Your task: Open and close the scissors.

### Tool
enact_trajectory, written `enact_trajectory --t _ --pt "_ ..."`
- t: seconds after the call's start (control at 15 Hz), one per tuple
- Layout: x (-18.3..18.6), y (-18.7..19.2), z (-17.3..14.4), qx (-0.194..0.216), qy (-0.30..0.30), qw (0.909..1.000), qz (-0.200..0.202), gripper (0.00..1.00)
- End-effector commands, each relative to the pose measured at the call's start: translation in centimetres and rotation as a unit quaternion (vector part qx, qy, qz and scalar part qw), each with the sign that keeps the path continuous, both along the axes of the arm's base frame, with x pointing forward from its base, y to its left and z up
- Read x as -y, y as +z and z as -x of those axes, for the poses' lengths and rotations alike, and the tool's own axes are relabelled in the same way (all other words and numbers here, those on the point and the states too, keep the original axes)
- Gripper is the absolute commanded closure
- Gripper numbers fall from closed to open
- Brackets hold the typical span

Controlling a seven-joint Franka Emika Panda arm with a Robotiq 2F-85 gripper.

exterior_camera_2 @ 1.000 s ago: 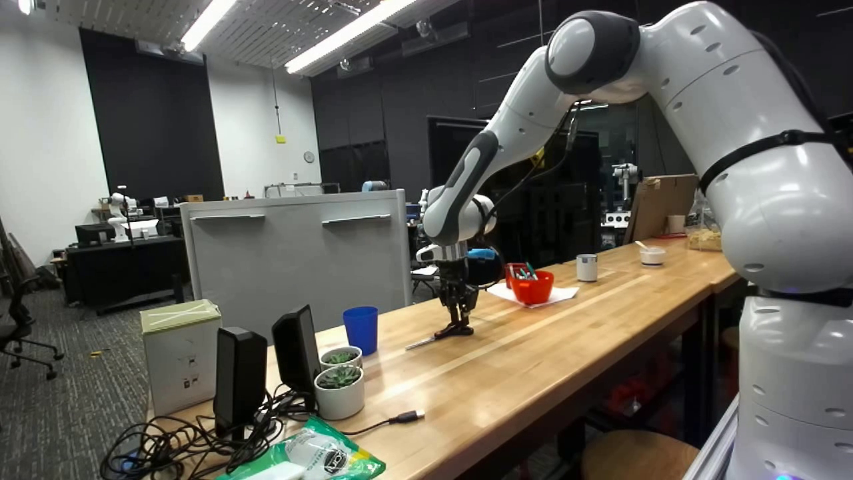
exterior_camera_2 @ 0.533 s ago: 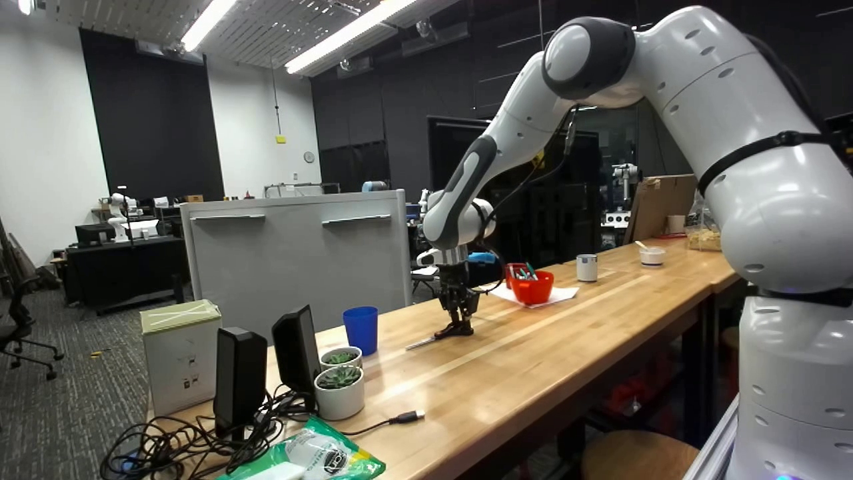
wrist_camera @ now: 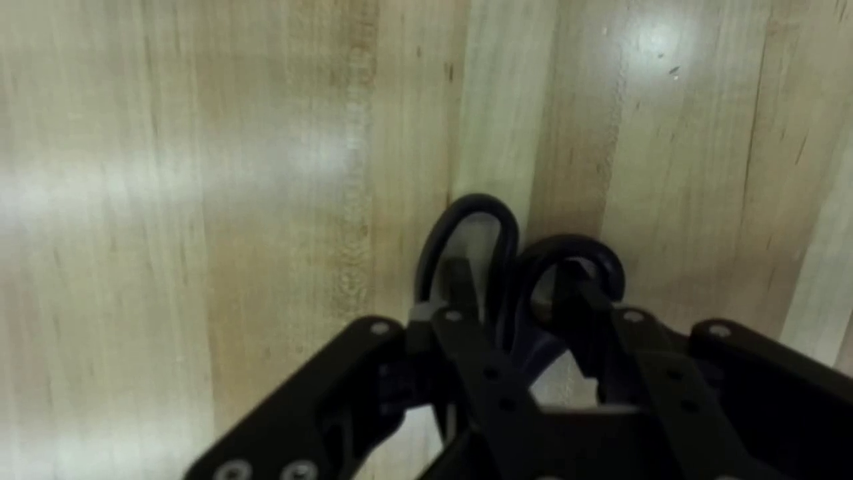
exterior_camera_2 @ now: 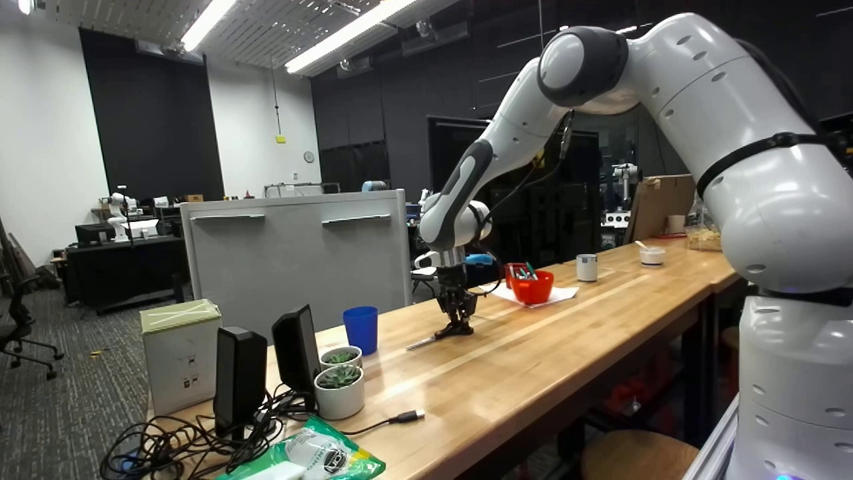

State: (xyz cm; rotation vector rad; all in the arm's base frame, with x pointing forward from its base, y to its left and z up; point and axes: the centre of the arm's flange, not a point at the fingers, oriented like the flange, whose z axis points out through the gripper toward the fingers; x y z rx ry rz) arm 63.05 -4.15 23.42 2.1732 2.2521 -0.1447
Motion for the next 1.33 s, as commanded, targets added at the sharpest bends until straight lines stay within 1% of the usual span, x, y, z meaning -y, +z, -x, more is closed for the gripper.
enact_trajectory --t 0.0,0.07,0.2,0.27,0.53,0.6,0.67,0.8,1.0,1.27 --pt "-0.30 -0.67 -0.97 -0.008 0.001 1.0000 0.002 0.87" --pt "-0.28 -0.64 -1.07 -0.008 0.001 1.0000 0.001 0.88" --pt "-0.28 -0.50 -1.22 -0.008 0.002 1.0000 0.000 0.98" --pt "-0.30 -0.52 -1.21 -0.008 0.002 1.0000 0.000 0.94" --pt "-0.35 -0.45 -1.22 -0.011 0.002 0.9999 0.003 0.94" --pt "-0.37 -0.47 -1.23 -0.012 0.002 0.9999 0.004 0.76" --pt "-0.38 -0.48 -1.22 -0.014 0.002 0.9999 0.005 0.51" --pt "-0.39 -0.50 -1.21 -0.016 0.003 0.9999 0.005 0.49" --pt "-0.39 -0.40 -1.07 -0.023 0.003 0.9997 0.004 0.32" --pt "-0.46 -0.59 -1.02 -0.027 0.005 0.9996 0.003 0.06"
